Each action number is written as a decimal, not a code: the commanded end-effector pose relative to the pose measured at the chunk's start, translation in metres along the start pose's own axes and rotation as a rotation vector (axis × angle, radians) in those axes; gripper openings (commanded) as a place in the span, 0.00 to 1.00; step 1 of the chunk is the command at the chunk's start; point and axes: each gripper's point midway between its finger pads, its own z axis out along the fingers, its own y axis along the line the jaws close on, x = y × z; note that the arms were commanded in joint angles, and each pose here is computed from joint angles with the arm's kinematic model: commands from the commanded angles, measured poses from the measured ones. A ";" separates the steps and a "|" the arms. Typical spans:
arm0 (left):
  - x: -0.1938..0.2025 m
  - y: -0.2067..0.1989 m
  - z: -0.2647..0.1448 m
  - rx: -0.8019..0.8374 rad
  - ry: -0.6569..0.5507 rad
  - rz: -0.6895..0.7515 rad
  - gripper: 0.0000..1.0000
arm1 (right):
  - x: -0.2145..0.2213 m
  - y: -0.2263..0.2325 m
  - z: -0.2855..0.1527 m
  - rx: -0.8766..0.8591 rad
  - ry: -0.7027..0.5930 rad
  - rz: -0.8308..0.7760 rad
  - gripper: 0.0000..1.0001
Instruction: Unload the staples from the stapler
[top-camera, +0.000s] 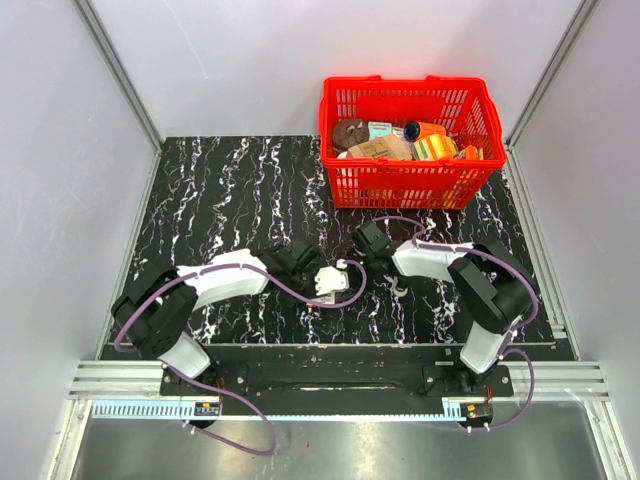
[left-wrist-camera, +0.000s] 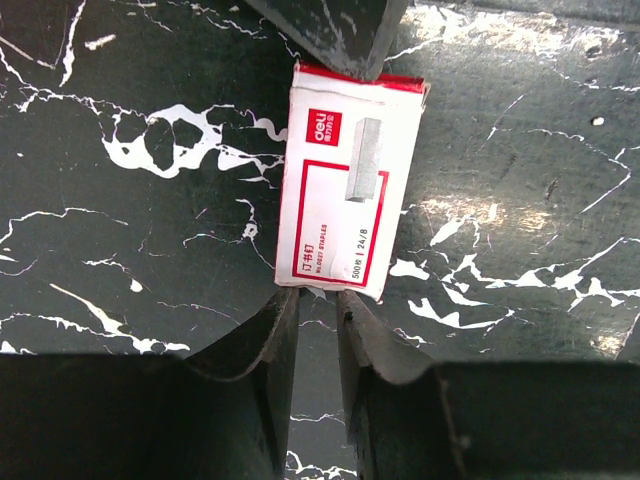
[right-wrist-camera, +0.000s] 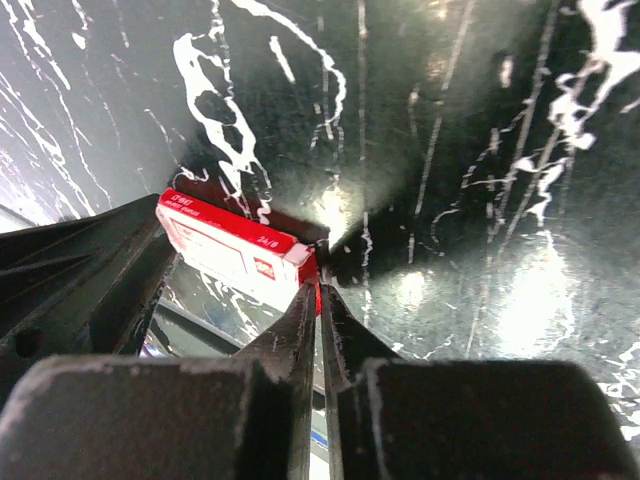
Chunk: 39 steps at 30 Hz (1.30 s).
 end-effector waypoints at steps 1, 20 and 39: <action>-0.018 0.005 -0.003 -0.005 -0.048 0.000 0.26 | -0.001 0.021 -0.002 -0.031 0.002 -0.041 0.10; -0.006 0.081 -0.176 -0.341 -0.210 -0.242 0.99 | -0.033 0.037 -0.096 0.027 -0.300 -0.212 0.44; 0.081 0.057 -0.268 -0.823 -0.298 -0.665 0.99 | -0.071 0.087 -0.218 -0.086 -0.739 -0.400 0.99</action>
